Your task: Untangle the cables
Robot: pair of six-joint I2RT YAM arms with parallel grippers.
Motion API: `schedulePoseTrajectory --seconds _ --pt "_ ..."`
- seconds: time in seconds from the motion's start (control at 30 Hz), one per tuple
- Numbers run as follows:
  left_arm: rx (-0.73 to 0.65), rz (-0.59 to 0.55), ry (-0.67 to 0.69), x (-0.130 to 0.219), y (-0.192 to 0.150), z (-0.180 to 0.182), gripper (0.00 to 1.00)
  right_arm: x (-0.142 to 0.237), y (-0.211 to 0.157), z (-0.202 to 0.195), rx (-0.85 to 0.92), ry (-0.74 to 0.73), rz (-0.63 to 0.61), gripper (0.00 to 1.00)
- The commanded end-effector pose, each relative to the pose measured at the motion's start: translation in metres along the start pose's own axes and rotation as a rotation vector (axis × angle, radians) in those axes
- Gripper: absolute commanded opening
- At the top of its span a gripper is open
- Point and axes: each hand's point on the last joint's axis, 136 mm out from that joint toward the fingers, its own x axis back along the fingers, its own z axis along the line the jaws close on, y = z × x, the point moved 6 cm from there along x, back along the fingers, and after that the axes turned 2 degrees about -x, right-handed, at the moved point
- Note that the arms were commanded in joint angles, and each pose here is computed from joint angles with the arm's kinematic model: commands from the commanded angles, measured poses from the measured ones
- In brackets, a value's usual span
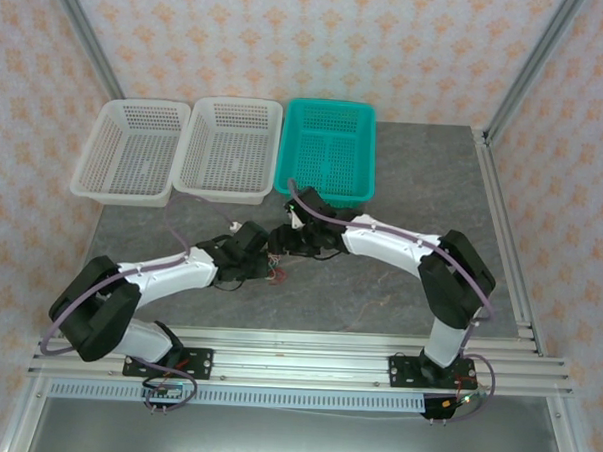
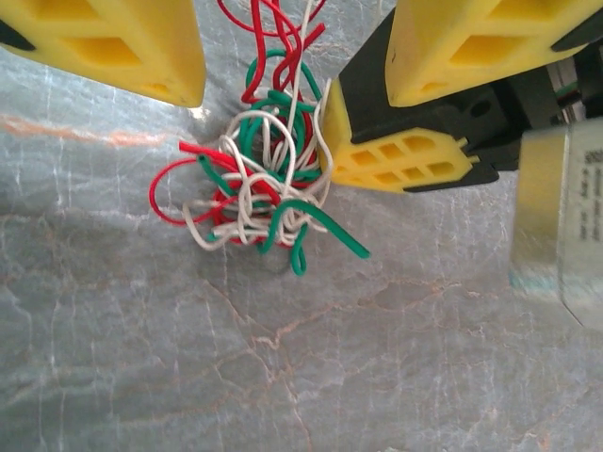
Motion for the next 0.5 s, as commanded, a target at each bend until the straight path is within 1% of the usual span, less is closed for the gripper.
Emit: schedulePoseTrajectory --seconds 0.0,0.07,0.13,0.17,0.3,0.47 --pt "-0.056 -0.013 -0.049 0.007 -0.002 -0.003 0.0 0.0 0.02 0.01 0.164 -0.031 -0.082 0.53" --pt "-0.075 -0.026 -0.048 0.014 0.001 -0.003 0.0 -0.003 0.019 0.006 0.268 -0.063 -0.078 0.5" --pt "-0.092 -0.045 -0.055 0.021 0.004 -0.003 0.0 -0.006 0.019 -0.003 0.324 -0.109 -0.086 0.47" --pt "-0.099 -0.06 -0.065 0.025 0.005 -0.004 0.0 -0.007 0.018 -0.005 0.34 -0.106 -0.078 0.46" --pt "-0.101 -0.101 -0.069 0.036 0.01 -0.003 0.0 -0.012 0.012 -0.006 0.327 -0.062 -0.037 0.43" --pt "-0.097 -0.093 -0.033 0.034 0.009 0.001 0.0 -0.012 0.003 -0.014 0.259 -0.049 -0.041 0.42"
